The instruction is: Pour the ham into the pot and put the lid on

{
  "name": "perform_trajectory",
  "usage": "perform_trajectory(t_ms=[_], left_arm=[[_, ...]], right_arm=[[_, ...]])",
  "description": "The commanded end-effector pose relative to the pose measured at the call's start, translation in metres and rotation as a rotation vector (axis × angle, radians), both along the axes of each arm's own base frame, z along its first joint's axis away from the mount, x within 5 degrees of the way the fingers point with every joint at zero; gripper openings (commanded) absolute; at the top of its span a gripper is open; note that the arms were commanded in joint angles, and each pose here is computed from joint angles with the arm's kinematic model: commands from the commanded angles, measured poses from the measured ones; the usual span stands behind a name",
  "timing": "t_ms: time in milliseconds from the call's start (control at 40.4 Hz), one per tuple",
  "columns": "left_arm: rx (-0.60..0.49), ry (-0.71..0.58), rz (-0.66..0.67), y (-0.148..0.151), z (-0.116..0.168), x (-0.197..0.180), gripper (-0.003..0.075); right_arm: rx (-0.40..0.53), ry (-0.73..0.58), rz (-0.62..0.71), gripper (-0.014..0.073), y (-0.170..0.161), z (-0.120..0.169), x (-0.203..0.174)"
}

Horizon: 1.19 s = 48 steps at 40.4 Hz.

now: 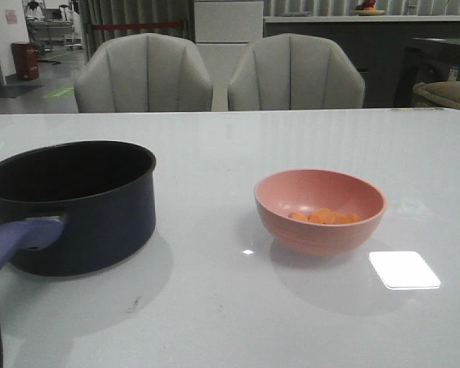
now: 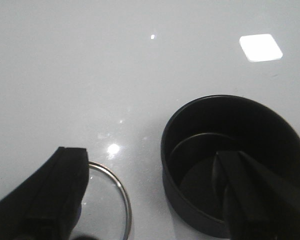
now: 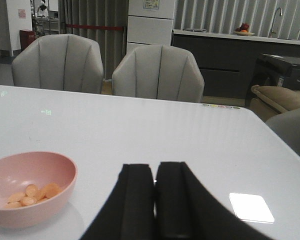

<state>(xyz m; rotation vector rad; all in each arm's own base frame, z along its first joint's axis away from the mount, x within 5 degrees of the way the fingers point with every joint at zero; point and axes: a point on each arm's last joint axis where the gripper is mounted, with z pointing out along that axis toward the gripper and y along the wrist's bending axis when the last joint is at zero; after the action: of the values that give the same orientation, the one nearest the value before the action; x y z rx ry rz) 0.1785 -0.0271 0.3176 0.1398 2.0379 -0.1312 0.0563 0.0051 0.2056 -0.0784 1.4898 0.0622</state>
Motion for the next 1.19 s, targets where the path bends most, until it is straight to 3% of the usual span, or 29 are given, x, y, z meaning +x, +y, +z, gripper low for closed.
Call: perform_trajectory(t_ms=[0,149,347,470,693,891,1164], left_arm=[[-0.053,-0.203,-0.038,-0.005,0.016,-0.022,0.0529],[-0.083,-0.276,-0.07,-0.003,0.005,-0.057,0.0529],[-0.146,-0.468,-0.101,0.004,0.004,-0.102,0.0529],[-0.163,-0.504,-0.142,0.007,-0.009,-0.123,0.0529],[-0.17,-0.504,-0.192,0.01,-0.026,-0.14,0.0529],[-0.172,-0.514,-0.191,0.01,-0.027,-0.14,0.0529],[-0.172,-0.514,-0.191,0.01,-0.027,-0.14,0.0529]], right_arm=[[-0.005,-0.11,-0.005,0.016,0.0,0.01,-0.003],[-0.005,-0.11,-0.005,0.016,0.0,0.01,-0.003],[-0.005,-0.11,-0.005,0.016,0.0,0.01,-0.003],[-0.005,-0.11,-0.005,0.016,0.0,0.01,-0.003],[-0.005,-0.117,-0.005,0.016,0.0,0.011,-0.003],[0.049,-0.221,-0.001,0.016,-0.001,0.023,-0.006],[0.047,-0.016,-0.001,0.016,0.0,0.068,0.005]])
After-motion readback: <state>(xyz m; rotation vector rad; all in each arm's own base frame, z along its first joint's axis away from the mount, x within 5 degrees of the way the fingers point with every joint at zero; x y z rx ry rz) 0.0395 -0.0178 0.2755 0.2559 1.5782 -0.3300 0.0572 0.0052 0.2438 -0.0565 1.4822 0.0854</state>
